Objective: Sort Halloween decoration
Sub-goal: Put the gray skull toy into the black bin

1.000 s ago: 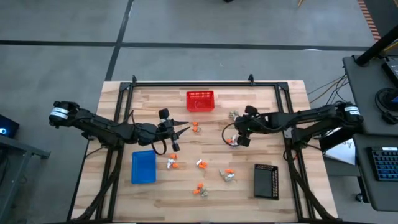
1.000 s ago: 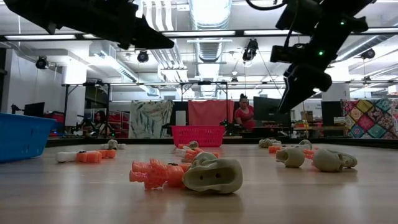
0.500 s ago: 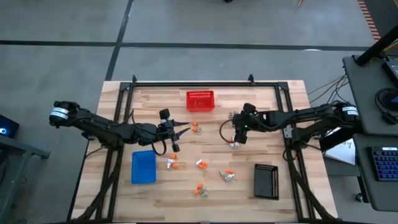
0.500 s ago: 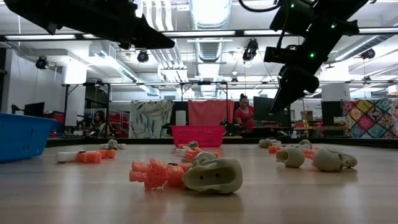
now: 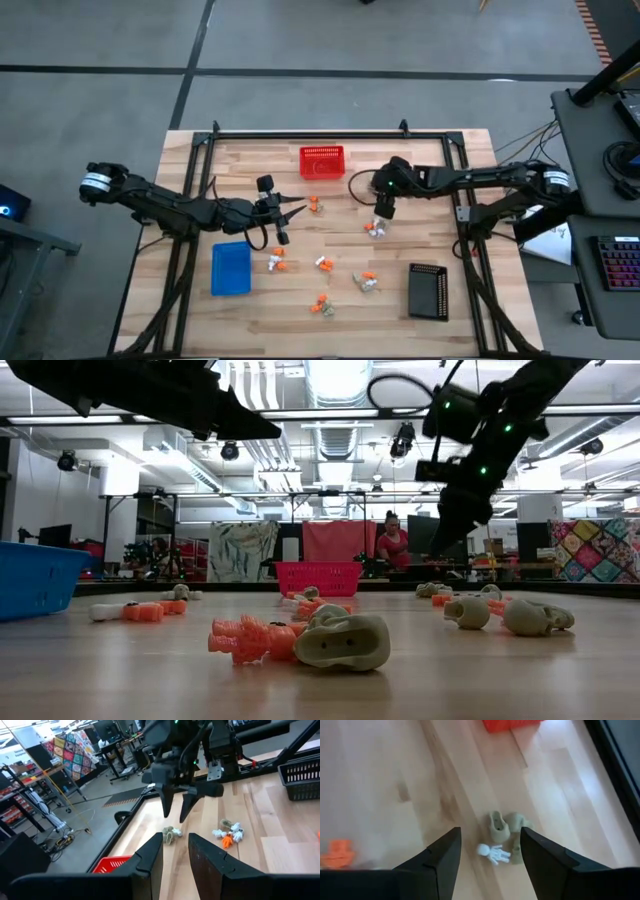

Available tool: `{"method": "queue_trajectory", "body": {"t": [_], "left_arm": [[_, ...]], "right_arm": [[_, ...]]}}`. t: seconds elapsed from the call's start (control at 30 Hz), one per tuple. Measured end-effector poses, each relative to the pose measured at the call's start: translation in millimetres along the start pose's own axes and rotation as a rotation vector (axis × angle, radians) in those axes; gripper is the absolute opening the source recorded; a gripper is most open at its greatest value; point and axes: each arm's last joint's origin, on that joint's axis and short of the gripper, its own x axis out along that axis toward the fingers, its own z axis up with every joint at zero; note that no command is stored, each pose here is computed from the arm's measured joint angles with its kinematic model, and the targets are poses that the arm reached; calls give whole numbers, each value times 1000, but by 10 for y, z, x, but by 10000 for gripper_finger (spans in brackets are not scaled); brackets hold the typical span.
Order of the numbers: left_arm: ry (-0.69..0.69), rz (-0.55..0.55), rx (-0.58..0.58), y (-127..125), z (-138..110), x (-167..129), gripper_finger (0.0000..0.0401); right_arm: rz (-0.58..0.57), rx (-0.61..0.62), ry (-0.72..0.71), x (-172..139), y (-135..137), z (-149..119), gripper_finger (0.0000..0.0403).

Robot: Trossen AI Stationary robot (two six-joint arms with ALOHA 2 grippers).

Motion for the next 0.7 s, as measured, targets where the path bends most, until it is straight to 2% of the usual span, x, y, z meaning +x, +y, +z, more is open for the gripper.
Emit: {"method": "queue_trajectory", "body": {"t": [0.13, 0.33, 0.7], "left_arm": [[0, 0, 4, 0, 0, 0, 75], [0, 0, 8, 0, 0, 0, 75], [0, 2, 17, 3, 0, 1, 75]], "right_arm": [[-7, -30, 52, 140, -27, -40, 194], [-14, -54, 57, 272, -39, -41, 194], [-18, -67, 70, 382, -54, -58, 194]]}}
